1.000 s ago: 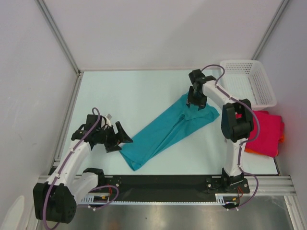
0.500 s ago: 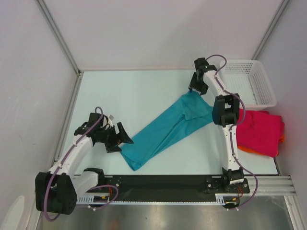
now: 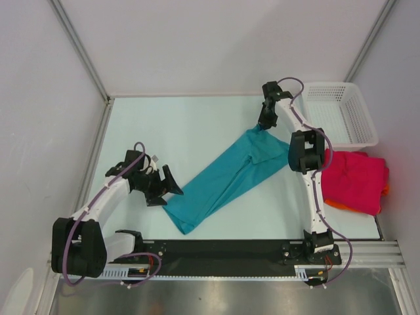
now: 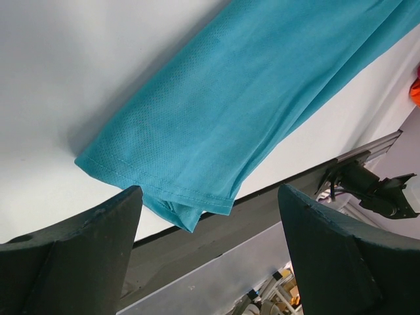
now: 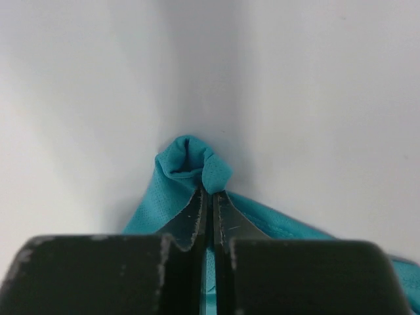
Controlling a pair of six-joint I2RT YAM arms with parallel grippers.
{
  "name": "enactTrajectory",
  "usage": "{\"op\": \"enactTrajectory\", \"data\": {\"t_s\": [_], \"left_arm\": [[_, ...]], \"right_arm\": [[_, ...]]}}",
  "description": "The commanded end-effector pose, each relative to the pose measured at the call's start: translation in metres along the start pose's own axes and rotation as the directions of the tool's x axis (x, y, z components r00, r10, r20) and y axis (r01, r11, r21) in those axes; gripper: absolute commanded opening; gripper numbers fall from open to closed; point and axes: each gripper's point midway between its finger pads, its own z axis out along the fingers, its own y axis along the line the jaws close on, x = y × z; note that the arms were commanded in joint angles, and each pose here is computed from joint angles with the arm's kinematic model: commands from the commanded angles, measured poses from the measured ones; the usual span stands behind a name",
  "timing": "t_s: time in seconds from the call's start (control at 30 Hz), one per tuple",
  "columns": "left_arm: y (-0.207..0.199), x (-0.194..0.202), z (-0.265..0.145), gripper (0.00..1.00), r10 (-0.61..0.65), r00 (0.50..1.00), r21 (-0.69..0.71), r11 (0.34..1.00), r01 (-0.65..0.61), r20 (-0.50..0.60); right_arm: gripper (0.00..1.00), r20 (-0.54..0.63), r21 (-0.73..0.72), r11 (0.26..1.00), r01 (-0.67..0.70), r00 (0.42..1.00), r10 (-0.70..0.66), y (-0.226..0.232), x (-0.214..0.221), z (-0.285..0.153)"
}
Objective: Fold and stack the t-shirts
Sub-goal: Rotate the tshirt 60 degrees
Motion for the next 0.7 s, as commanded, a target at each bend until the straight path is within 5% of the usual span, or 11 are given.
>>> {"op": "enactTrajectory", "data": {"t_s": [0.0,0.33,0.47,0.57,0.6,0.67], "left_arm": [[-0.013,-0.015,-0.004,0.89,0.070,0.997,0.031,0.997,-0.071,0.044],[-0.007,-0.014,-0.002,0.89,0.058,0.997,0.011,0.998,-0.059,0.045],[-0.005,-0.013,-0.001,0.89,0.050,0.998,0.002,0.999,-0.050,0.046],[-0.004,-0.013,0.000,0.89,0.049,0.998,0.000,0.999,-0.049,0.045],[-0.003,-0.013,0.000,0.89,0.048,0.998,-0.002,0.999,-0.048,0.044],[-0.004,-0.013,-0.001,0.89,0.051,0.998,-0.001,0.999,-0.051,0.047]], "right_arm": [[0.00,-0.106,-0.153,0.987,0.039,0.993,-0.056,0.046,0.038,0.035],[0.00,0.137,-0.344,0.874,0.343,0.939,-0.315,0.157,0.034,0.001],[0.00,0.218,-0.400,0.743,0.537,0.843,-0.492,0.197,0.061,-0.017],[0.00,0.248,-0.293,0.748,0.596,0.803,-0.542,0.197,0.064,-0.016],[0.11,0.242,-0.288,0.763,0.579,0.815,-0.527,0.195,0.062,-0.013],[0.57,0.224,-0.302,0.795,0.526,0.850,-0.477,0.184,0.052,-0.010]]}}
